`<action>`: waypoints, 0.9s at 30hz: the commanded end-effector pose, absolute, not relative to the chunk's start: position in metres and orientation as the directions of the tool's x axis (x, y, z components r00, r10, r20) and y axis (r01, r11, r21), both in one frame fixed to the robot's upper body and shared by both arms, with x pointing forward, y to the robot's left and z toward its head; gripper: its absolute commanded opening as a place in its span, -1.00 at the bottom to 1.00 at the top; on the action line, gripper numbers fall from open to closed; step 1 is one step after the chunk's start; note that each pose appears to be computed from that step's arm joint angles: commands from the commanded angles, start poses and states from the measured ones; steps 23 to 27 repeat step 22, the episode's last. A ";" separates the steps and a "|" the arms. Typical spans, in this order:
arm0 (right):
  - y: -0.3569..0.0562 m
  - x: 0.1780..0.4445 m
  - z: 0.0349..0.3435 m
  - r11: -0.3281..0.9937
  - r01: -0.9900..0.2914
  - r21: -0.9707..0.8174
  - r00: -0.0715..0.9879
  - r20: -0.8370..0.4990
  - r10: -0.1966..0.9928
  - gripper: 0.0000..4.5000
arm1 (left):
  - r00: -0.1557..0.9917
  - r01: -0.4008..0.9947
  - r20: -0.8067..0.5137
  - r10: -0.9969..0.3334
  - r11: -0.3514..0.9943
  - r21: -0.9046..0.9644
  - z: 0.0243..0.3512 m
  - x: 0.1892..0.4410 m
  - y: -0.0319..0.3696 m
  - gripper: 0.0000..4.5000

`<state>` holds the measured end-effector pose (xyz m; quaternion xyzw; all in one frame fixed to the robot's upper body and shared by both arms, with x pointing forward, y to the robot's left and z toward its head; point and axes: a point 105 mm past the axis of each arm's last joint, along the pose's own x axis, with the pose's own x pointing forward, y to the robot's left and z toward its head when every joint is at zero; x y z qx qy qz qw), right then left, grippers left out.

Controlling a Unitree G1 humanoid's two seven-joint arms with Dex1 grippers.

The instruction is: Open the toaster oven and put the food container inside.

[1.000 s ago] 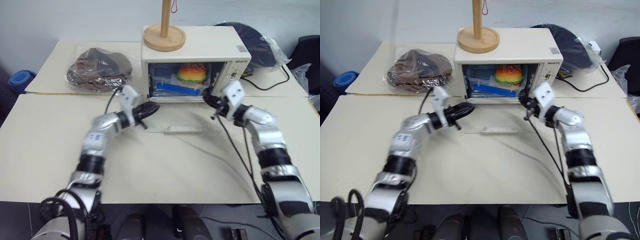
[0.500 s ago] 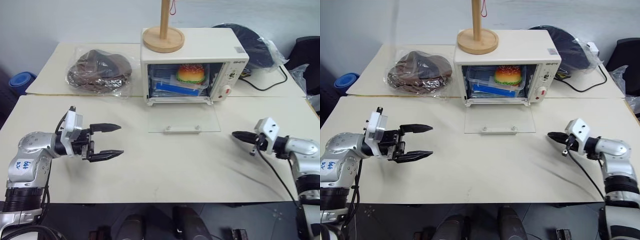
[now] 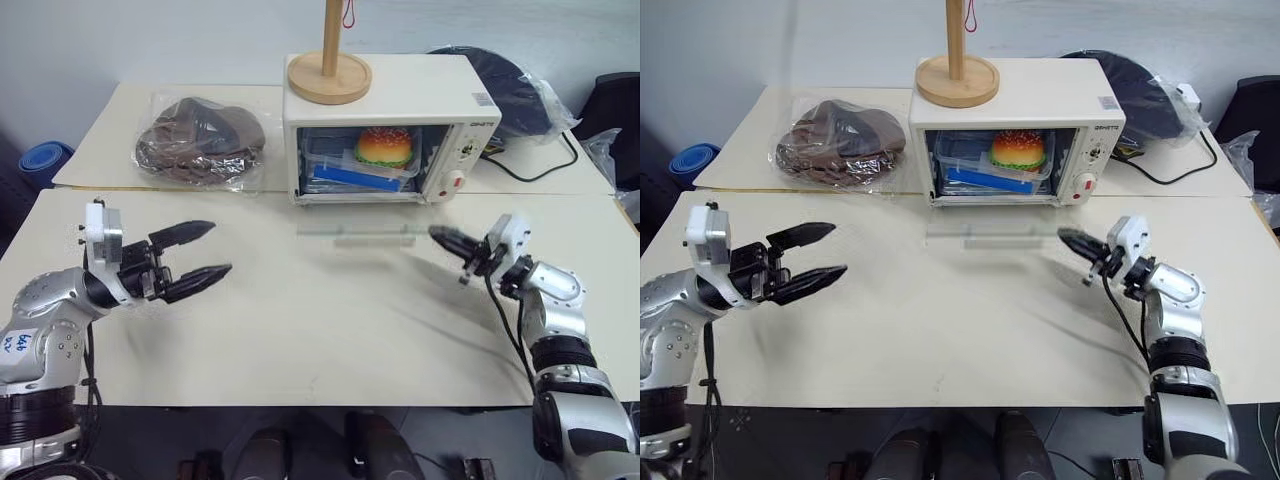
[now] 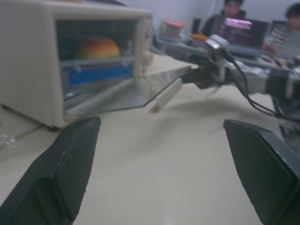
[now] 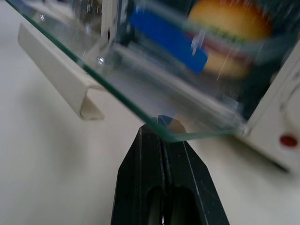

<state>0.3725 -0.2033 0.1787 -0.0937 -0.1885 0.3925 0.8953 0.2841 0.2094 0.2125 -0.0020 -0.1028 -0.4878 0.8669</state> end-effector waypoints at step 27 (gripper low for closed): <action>-0.201 0.277 0.151 0.274 -0.871 -0.407 0.336 -0.087 0.938 0.98 | 0.653 0.743 -0.186 -0.734 0.576 0.340 0.153 0.251 0.260 1.00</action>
